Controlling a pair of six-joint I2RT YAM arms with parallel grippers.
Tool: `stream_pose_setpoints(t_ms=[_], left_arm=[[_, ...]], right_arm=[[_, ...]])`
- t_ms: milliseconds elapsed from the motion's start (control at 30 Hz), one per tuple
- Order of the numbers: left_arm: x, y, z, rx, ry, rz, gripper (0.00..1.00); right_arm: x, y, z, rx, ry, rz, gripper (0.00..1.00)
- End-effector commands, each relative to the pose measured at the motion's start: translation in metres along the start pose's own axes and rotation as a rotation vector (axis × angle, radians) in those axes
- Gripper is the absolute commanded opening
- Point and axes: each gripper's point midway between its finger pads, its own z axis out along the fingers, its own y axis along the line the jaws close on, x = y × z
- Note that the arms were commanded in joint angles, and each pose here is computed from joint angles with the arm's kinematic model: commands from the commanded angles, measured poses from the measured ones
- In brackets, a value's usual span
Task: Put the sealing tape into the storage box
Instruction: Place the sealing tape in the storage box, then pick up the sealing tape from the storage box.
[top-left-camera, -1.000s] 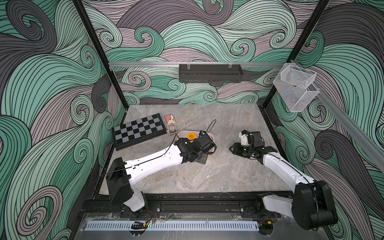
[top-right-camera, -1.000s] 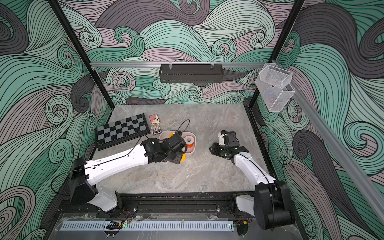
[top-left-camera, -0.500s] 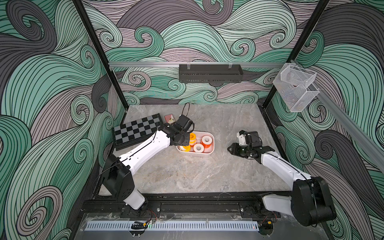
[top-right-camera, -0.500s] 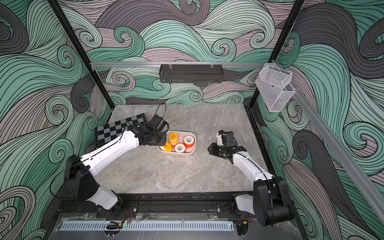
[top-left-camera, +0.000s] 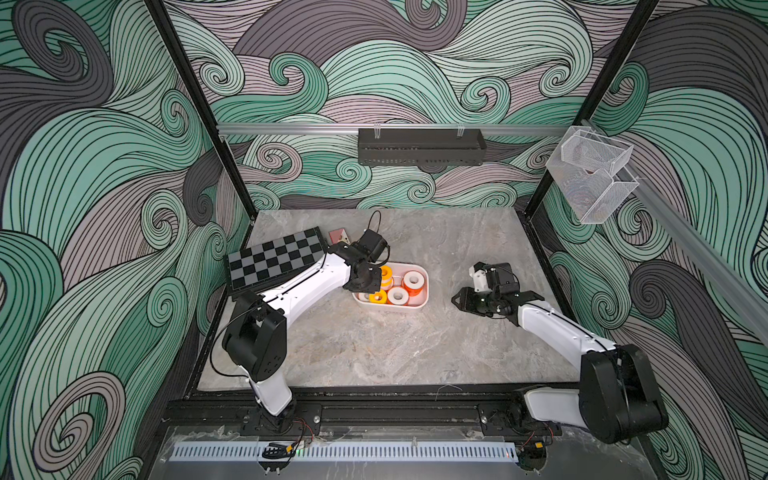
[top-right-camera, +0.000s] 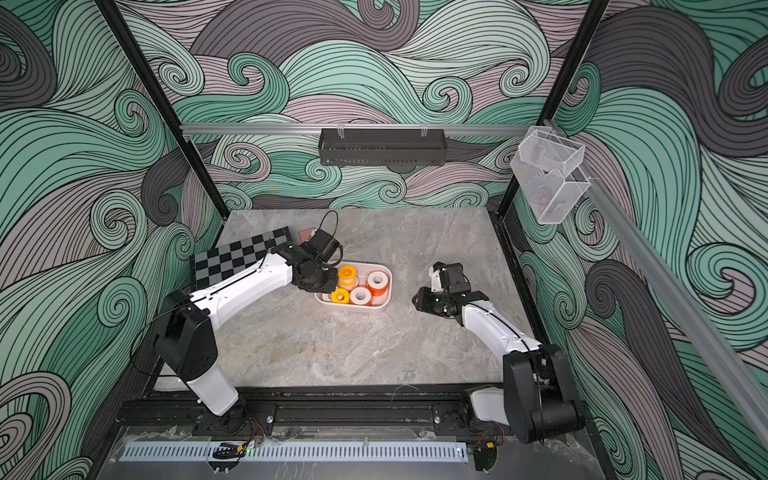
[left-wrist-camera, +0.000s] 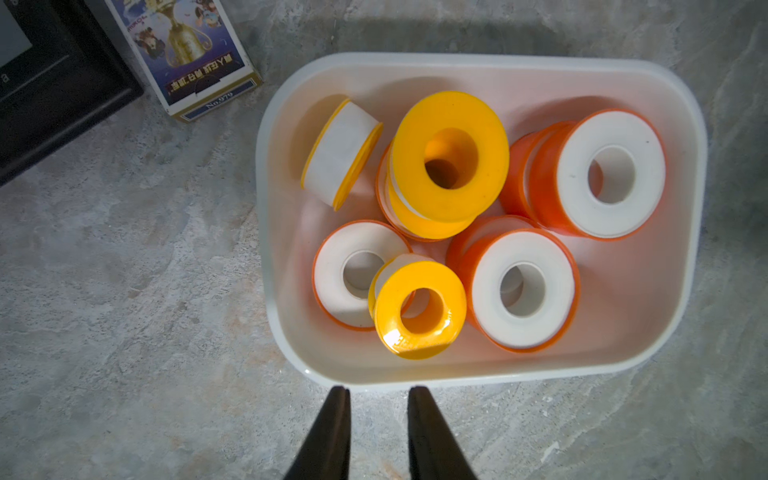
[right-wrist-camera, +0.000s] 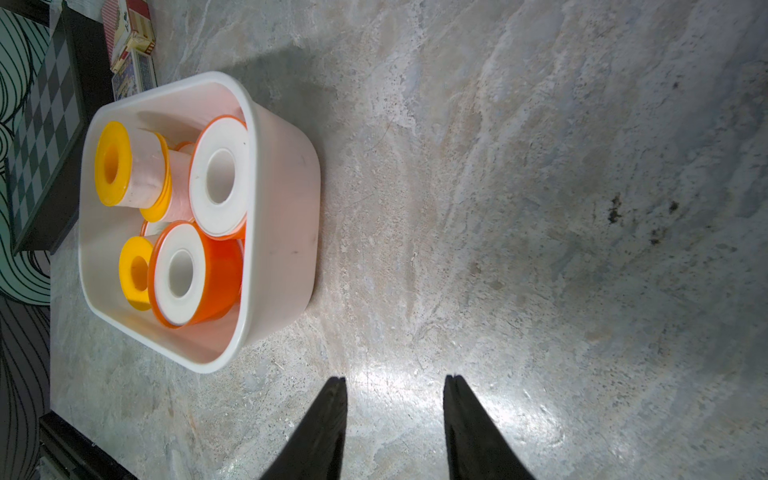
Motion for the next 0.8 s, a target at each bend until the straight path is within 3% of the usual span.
stream_pose_setpoints(t_ms=[0, 267, 467, 767], left_arm=[[-0.011, 0.003, -0.019, 0.026, -0.047, -0.017, 0.3], [-0.016, 0.01, -0.011, 0.014, -0.06, -0.039, 0.37], [-0.037, 0.017, 0.01, -0.005, -0.098, 0.048, 0.4], [-0.048, 0.016, 0.03, 0.171, -0.09, 0.13, 0.4]], right_arm=[[0.0, 0.004, 0.002, -0.014, 0.004, -0.011, 0.42], [0.0, 0.006, 0.002, -0.016, 0.006, -0.02, 0.43], [0.001, 0.007, 0.002, -0.016, 0.012, -0.021, 0.43], [0.004, 0.01, 0.003, -0.027, 0.02, -0.027, 0.43]])
